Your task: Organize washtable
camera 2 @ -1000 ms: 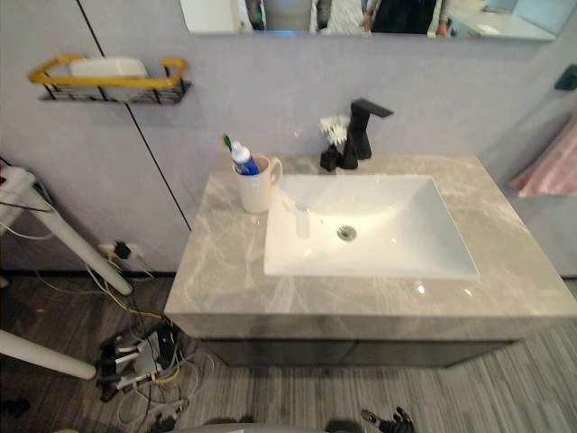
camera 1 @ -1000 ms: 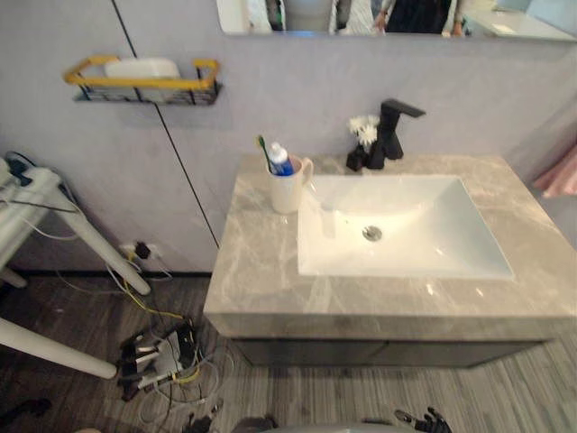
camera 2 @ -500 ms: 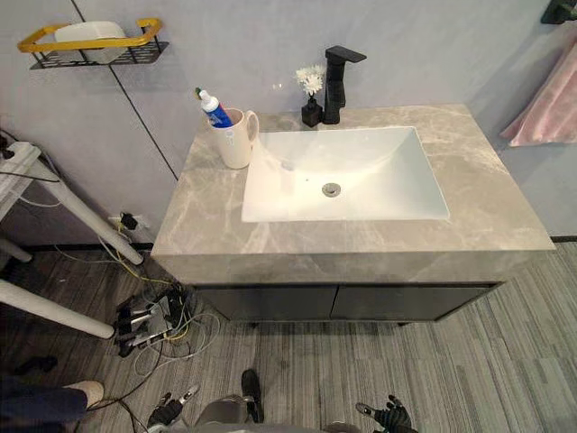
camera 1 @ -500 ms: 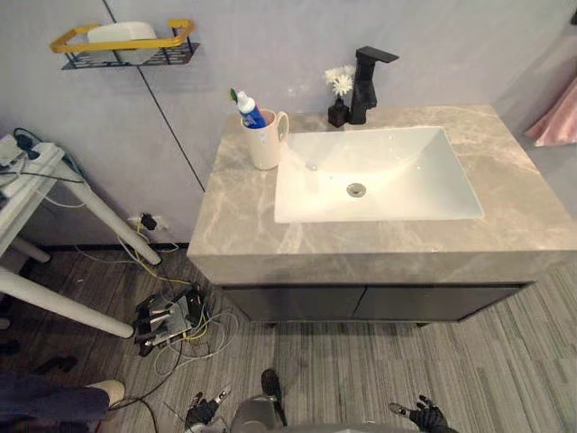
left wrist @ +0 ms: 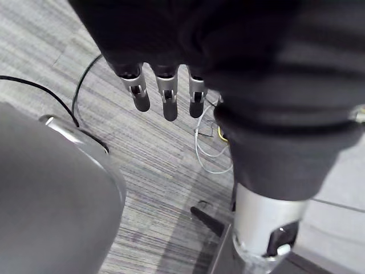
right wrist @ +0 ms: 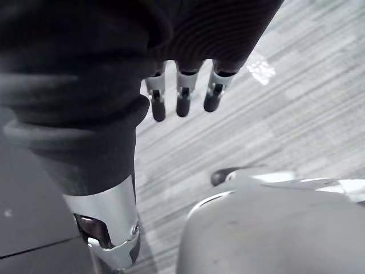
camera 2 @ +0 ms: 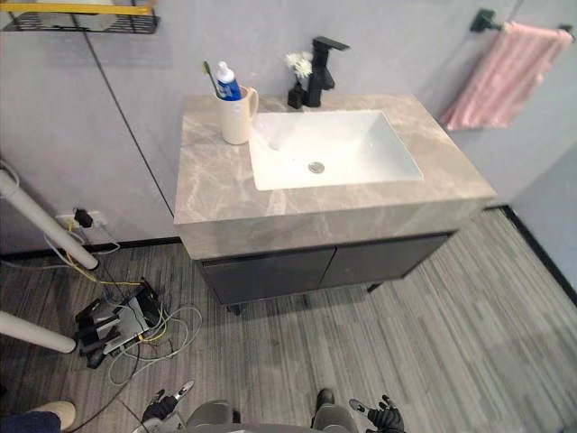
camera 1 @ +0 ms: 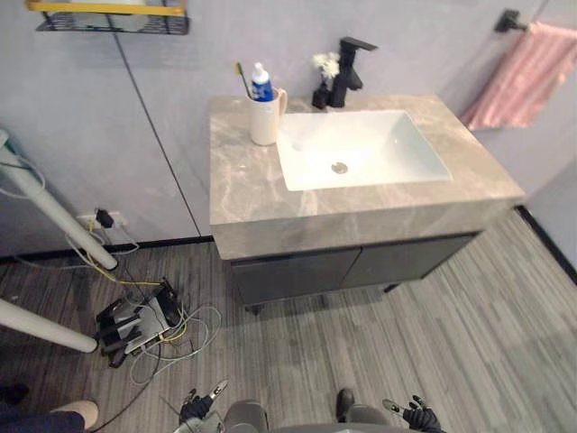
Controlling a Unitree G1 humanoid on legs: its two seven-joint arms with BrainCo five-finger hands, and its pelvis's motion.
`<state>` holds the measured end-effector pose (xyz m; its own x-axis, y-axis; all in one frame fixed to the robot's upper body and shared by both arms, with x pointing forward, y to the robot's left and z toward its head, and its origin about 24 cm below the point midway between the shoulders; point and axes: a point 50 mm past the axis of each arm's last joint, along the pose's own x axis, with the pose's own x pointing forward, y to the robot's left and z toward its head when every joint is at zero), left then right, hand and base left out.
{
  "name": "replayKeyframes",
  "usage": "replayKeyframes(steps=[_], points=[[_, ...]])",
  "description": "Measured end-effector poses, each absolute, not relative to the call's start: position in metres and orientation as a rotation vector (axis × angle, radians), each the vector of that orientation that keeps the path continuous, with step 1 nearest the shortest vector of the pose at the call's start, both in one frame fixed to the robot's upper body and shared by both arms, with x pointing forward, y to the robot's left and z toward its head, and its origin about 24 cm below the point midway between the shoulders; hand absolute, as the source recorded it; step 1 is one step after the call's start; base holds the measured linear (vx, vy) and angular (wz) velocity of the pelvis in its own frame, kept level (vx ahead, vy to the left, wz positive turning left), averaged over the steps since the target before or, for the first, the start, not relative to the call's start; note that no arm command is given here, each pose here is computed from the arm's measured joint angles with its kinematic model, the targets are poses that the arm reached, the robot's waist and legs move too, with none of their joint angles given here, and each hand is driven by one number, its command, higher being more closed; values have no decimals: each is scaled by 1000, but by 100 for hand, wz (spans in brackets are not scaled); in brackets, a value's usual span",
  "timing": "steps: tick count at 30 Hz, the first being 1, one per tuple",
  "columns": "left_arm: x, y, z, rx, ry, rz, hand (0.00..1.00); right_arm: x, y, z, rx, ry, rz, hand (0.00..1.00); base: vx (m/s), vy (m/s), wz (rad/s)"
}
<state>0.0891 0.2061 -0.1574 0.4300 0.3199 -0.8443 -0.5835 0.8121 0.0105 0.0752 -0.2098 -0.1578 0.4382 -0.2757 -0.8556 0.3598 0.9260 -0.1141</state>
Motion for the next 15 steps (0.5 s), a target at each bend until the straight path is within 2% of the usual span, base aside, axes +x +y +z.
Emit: replayKeyframes(steps=[4,7,11,15], points=[[84,200,-160,-295,1006,560,0,91,-221,-150,57,985,-392,0,-173,183,-179],[76,198,-164,-259,1062,528,0,90,-221,-151,52,991,-382,0,-115,25,-192],[76,211,-165,-242,1088,531,0,92,-204,-160,62,1054,-303,0,12,-225,-217],[67,200,-169,-261,1142,517,0,98,-208,-158,38,1038,-275,0,-22,-217,-228]])
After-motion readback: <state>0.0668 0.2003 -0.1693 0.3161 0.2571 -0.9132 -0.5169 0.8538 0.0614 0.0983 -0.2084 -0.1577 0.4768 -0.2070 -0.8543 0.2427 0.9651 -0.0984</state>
